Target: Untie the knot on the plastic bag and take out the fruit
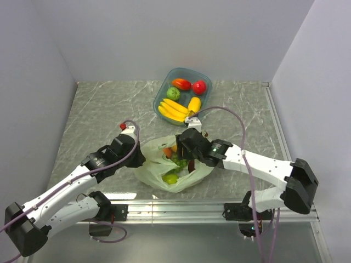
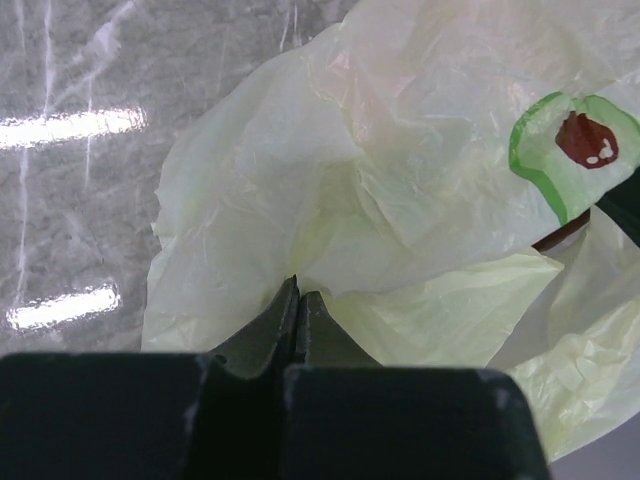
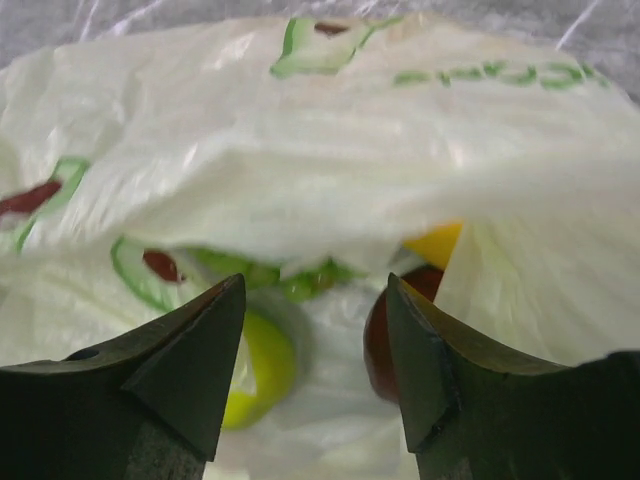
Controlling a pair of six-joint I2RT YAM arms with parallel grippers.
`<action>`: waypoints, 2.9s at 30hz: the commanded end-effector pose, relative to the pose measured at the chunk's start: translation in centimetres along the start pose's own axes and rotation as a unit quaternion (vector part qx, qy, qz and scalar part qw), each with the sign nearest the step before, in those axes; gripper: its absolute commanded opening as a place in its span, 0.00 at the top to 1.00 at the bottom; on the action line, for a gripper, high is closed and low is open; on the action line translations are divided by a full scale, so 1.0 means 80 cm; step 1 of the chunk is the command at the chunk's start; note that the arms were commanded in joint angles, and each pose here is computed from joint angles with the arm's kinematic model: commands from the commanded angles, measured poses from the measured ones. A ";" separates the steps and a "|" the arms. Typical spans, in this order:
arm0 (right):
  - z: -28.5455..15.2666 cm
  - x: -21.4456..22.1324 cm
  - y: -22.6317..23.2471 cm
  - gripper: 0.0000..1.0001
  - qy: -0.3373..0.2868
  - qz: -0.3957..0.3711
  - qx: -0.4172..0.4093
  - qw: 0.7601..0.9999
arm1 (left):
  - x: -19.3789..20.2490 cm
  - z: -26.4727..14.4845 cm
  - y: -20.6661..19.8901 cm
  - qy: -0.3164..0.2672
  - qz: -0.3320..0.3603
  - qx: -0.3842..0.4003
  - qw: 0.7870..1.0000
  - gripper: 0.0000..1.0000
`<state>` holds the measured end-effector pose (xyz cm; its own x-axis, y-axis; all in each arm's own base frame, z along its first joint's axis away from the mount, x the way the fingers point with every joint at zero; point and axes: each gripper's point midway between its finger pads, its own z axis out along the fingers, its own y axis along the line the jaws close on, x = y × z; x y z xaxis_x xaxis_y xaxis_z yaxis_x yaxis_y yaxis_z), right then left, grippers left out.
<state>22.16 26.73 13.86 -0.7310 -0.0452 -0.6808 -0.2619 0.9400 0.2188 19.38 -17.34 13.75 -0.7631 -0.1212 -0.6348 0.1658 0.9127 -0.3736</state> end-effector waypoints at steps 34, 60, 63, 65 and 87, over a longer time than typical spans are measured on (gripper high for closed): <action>0.142 -0.038 -0.011 0.74 -0.039 -0.022 -0.004 0.999 | -0.004 0.053 0.013 0.036 0.014 -0.079 0.996 0.99; -0.064 -0.275 -0.019 1.00 -0.237 -0.042 -0.125 0.963 | -0.012 0.053 0.017 0.030 0.029 -0.088 0.995 0.99; -0.019 -0.312 -0.058 1.00 -0.238 -0.016 -0.075 0.968 | -0.003 0.051 0.015 0.041 0.032 -0.077 0.996 0.99; -0.004 -0.345 -0.083 1.00 -0.254 -0.001 -0.051 0.966 | 0.001 0.050 0.015 0.047 0.032 -0.074 0.996 0.99; 0.156 -0.392 -0.135 0.03 -0.204 0.032 -0.006 0.978 | 0.006 0.059 0.004 0.074 0.042 -0.060 0.995 0.99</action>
<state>56.20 22.28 16.47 -0.5535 0.1228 -0.8238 -0.1805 0.9479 0.2625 21.46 -18.53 8.99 -0.8505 0.0042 -0.5260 0.1435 0.9639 -0.2244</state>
